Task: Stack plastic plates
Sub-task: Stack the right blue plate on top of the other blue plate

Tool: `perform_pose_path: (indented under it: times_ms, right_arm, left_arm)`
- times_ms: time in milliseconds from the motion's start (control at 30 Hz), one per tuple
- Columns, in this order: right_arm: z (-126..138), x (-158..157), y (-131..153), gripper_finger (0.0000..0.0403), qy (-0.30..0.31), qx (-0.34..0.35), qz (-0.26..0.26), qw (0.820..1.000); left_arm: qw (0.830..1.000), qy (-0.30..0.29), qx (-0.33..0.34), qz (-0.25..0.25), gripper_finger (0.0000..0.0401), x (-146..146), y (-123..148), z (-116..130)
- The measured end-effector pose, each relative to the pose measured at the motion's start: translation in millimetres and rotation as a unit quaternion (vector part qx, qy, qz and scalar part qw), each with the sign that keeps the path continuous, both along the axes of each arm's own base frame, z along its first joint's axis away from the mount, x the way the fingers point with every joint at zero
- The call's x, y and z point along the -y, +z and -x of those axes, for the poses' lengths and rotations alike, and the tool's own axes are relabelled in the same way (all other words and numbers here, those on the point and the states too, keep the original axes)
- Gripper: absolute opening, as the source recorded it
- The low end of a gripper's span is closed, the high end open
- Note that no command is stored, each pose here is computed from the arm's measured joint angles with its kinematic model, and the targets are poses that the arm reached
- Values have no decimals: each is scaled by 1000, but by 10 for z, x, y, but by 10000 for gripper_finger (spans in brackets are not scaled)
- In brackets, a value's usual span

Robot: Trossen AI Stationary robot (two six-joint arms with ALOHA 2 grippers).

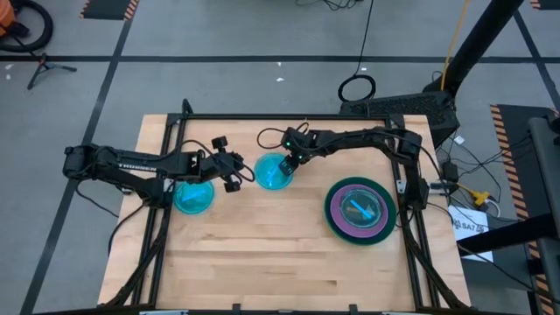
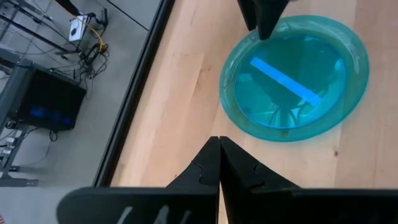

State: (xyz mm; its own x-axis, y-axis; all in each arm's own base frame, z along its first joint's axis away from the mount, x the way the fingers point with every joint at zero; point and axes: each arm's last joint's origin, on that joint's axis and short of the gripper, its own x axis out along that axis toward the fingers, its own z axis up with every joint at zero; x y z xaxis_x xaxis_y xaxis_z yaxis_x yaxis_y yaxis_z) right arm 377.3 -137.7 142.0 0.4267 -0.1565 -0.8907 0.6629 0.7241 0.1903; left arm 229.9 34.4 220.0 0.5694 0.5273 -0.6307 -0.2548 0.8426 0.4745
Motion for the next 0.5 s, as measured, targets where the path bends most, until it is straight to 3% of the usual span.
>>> perform_pose_path:
  times_ms: [333, 500]
  right_arm:
    - [-61, -25, -49, 131, 6, 15, 5, 1000]
    - [-78, -22, 11, 100, 8, 33, 11, 999]
  left_arm:
    - [1000, 1, 1, 0, 1, -2, 1, -1]
    - [1000, 1, 2, 0, 1, -2, 2, -2]
